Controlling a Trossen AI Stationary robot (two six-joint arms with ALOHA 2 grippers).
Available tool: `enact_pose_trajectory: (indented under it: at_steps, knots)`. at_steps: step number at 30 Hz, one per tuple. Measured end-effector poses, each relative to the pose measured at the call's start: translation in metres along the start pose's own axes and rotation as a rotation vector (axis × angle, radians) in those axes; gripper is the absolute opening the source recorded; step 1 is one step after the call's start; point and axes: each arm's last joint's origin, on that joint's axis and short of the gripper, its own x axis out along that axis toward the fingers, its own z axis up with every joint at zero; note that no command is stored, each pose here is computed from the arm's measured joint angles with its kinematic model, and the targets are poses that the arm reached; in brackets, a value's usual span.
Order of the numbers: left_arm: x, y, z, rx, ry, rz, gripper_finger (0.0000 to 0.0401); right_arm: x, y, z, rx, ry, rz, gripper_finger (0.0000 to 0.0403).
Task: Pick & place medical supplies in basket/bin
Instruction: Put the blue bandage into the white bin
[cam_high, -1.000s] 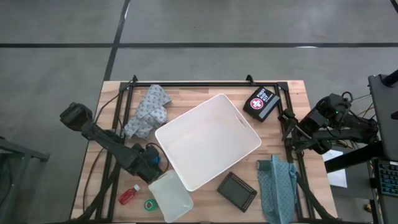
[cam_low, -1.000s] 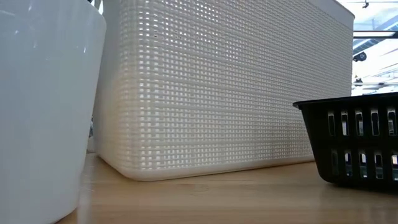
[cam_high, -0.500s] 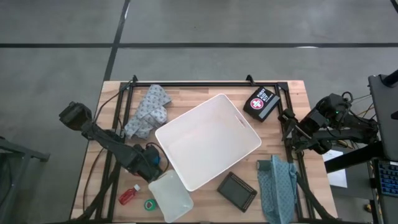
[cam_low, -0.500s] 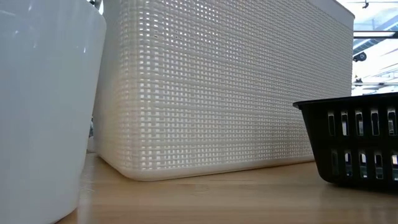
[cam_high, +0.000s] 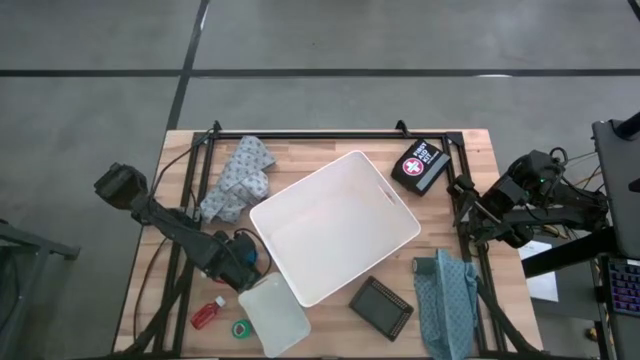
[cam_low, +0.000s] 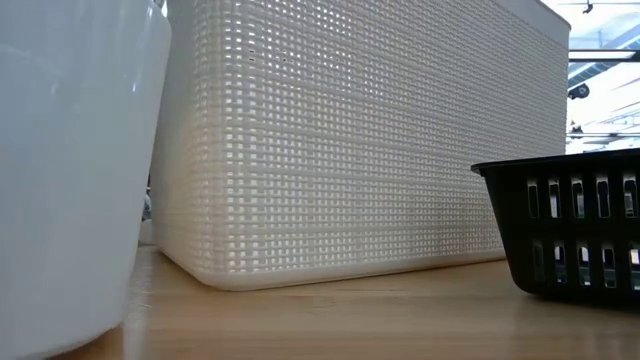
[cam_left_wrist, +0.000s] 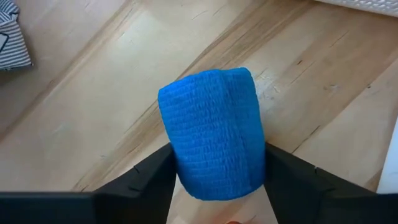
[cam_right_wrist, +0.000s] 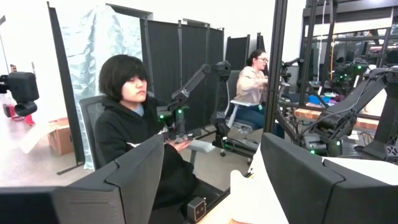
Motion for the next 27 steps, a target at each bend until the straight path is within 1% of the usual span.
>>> enact_pose_trajectory:
  at_steps: [3,12,16,21,27]
  knots:
    - [0.0,0.0,0.0,0.0,0.0,0.0,0.0205,0.0,0.0,0.0,0.0,0.0,0.0,0.0258]
    - [-0.001,0.0,0.0,0.0,0.003,-0.001,0.0206,0.0,0.0,0.0,0.0,0.0,0.0,0.026]
    - [-0.007,0.008,0.001,0.007,-0.002,0.012,0.0205,0.0,0.0,0.0,0.0,0.0,0.0,0.0265]
    - [-0.02,0.015,0.003,-0.003,-0.022,-0.026,0.0206,0.0,0.0,0.0,0.0,0.0,0.0,0.0267]
    - [-0.032,0.022,0.005,-0.018,-0.042,-0.071,0.0207,0.0,0.0,0.0,0.0,0.0,0.0,0.026]
